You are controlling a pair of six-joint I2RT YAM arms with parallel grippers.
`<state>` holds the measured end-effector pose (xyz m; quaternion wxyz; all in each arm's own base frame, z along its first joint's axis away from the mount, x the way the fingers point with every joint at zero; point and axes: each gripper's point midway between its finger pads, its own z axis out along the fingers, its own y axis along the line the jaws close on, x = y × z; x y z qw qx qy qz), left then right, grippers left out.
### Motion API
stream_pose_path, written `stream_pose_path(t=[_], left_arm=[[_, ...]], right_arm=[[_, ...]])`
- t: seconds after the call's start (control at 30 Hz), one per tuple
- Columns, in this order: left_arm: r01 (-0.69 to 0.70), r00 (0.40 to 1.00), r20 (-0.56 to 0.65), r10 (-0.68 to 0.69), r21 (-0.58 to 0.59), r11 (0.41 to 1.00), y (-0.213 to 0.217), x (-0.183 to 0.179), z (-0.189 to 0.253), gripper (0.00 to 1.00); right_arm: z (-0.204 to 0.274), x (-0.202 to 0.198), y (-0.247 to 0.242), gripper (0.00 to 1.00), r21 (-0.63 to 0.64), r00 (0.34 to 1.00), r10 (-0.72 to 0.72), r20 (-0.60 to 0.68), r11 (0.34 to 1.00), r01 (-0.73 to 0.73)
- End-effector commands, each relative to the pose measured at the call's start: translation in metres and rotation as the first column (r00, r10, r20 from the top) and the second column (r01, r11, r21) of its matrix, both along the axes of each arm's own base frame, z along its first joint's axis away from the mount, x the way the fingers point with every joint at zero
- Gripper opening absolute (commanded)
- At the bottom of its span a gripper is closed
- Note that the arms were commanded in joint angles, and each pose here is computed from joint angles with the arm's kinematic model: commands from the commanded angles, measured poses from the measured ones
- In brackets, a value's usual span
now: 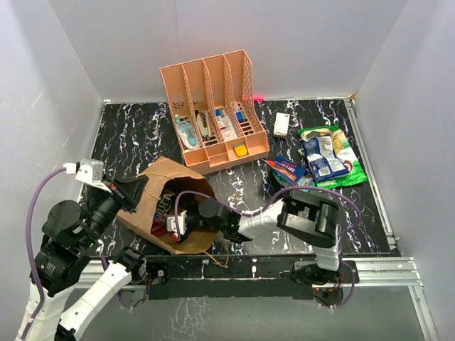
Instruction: Take the snacks out of the paper bag
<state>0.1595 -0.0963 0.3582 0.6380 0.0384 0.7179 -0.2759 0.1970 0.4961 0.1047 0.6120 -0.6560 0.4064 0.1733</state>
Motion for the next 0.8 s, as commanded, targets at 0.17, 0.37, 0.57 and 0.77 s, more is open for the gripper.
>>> stream_pose_path(t=[0.17, 0.37, 0.57, 0.77], left_arm=[[0.038, 0.998, 0.041, -0.038, -0.007, 0.999, -0.003, -0.008, 0.012, 0.0], [0.099, 0.993, 0.061, -0.099, 0.0, 0.995, -0.011, -0.014, 0.018, 0.0], [0.206, 0.977, 0.057, -0.206, 0.009, 0.979, -0.029, -0.02, 0.018, 0.0], [0.268, 0.962, 0.057, -0.268, 0.006, 0.963, -0.038, -0.026, 0.021, 0.0]], right_arm=[[0.019, 0.001, 0.025, 0.88, -0.167, 0.965, 0.152, 0.212, 0.979, -0.117], [0.026, 0.014, 0.061, 0.98, -0.157, 0.953, 0.162, 0.256, 0.98, -0.124], [-0.002, 0.024, 0.085, 0.99, -0.206, 0.945, 0.203, 0.257, 0.967, -0.152], [-0.031, 0.054, 0.1, 0.95, -0.188, 0.971, 0.126, 0.205, 0.978, -0.087]])
